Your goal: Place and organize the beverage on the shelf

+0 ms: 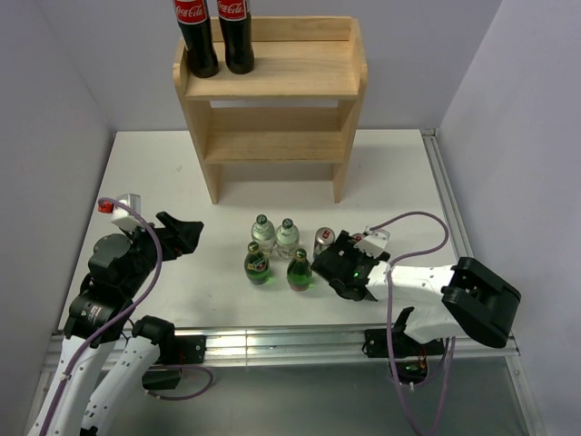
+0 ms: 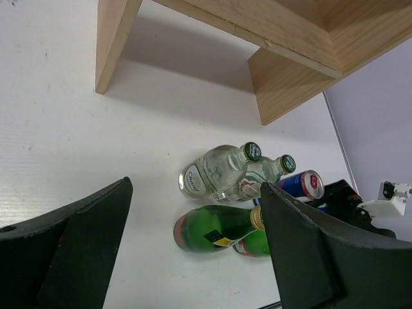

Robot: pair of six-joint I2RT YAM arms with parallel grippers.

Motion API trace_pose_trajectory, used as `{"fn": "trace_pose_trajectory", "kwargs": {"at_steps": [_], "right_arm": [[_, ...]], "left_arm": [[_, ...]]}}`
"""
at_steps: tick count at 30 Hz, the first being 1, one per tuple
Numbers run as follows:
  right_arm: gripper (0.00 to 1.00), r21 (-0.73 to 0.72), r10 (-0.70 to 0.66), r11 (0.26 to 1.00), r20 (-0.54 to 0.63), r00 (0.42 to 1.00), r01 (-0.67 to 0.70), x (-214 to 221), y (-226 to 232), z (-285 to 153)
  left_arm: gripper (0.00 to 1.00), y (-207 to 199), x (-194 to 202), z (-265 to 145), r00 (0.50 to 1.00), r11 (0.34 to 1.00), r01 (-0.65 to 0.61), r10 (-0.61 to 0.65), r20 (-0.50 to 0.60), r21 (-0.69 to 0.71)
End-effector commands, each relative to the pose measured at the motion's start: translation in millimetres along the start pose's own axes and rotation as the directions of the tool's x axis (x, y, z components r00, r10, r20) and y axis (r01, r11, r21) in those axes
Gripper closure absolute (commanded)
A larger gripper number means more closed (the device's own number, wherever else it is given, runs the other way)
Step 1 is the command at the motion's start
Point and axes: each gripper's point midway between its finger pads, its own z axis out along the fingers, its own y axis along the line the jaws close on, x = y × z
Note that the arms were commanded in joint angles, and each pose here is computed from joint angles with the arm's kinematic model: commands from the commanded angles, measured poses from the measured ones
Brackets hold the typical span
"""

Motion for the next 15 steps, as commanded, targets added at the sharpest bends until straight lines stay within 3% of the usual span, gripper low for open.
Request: {"fn": "trace_pose_trajectory", "kwargs": {"at_steps": [1,7,10,15], "right_arm": [[0.03,0.008,0.074,0.997,0.072,0.995,-0.074,-13.9,9.7,9.6],[0.10,0.031,0.058,0.998,0.083,0.995,-0.060,-13.9,12.8,17.8],[0.19,0.046,0.047,0.998,0.082,0.996,-0.051,-12.7,12.7,19.4],[0.42,0.034,0.040,0.999,0.066,0.997,-0.042,-7.7,14.4,20.1]], "left_arm": [[0.13,-7.6,-8.1,0.5,0.999,0.999,-0.022,0.020,0.029,0.038],[0.13,-7.1,-7.3,2.2,1.000,0.999,-0.021,0.021,0.023,0.033],[0.13,-6.8,-6.9,2.9,1.000,0.999,-0.021,0.021,0.020,0.032],[0.13,-7.2,-7.5,1.9,0.999,0.999,-0.021,0.021,0.024,0.034]]}}
